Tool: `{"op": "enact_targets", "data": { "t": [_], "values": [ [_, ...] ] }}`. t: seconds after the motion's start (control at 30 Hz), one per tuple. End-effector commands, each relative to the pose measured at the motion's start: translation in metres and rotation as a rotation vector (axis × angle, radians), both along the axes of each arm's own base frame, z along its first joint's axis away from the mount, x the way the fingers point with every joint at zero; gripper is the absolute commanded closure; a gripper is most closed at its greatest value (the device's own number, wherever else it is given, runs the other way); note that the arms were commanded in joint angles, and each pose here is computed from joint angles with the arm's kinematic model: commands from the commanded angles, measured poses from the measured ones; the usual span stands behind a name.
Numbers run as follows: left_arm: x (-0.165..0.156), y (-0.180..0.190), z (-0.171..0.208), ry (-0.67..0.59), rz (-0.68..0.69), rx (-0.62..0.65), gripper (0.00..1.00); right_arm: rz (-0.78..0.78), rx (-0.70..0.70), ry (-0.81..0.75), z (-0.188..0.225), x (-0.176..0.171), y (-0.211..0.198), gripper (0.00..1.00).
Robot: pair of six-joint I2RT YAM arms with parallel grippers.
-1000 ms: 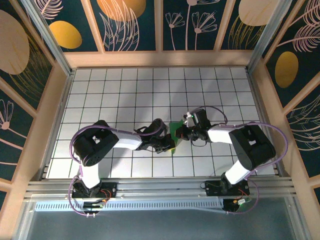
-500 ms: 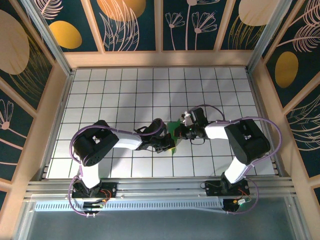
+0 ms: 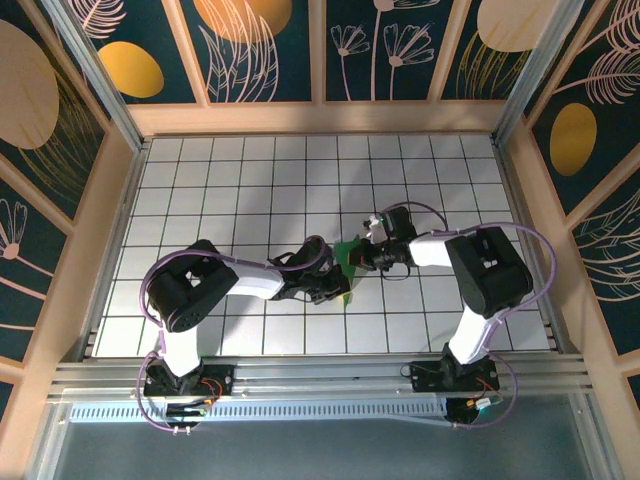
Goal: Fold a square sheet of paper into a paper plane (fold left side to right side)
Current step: Fold the wing for the fifth time at the center of the table.
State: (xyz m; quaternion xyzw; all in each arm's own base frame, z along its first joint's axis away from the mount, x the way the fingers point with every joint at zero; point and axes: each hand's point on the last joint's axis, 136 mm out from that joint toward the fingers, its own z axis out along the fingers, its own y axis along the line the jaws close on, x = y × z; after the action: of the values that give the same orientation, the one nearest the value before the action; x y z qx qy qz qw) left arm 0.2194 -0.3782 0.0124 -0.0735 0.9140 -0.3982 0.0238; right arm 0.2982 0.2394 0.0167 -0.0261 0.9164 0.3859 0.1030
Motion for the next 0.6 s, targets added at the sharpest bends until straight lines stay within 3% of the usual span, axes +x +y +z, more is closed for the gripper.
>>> {"op": "enact_targets", "data": {
  "t": [0.0,0.57],
  "values": [
    [-0.033,0.030,-0.044,0.182,0.019,0.154,1.00,-0.085,-0.092,-0.095,-0.009,0.040,-0.024,1.00],
    [-0.033,0.030,-0.044,0.181,0.019,0.155,1.00,-0.147,-0.096,-0.096,-0.013,0.083,-0.050,1.00]
  ]
}}
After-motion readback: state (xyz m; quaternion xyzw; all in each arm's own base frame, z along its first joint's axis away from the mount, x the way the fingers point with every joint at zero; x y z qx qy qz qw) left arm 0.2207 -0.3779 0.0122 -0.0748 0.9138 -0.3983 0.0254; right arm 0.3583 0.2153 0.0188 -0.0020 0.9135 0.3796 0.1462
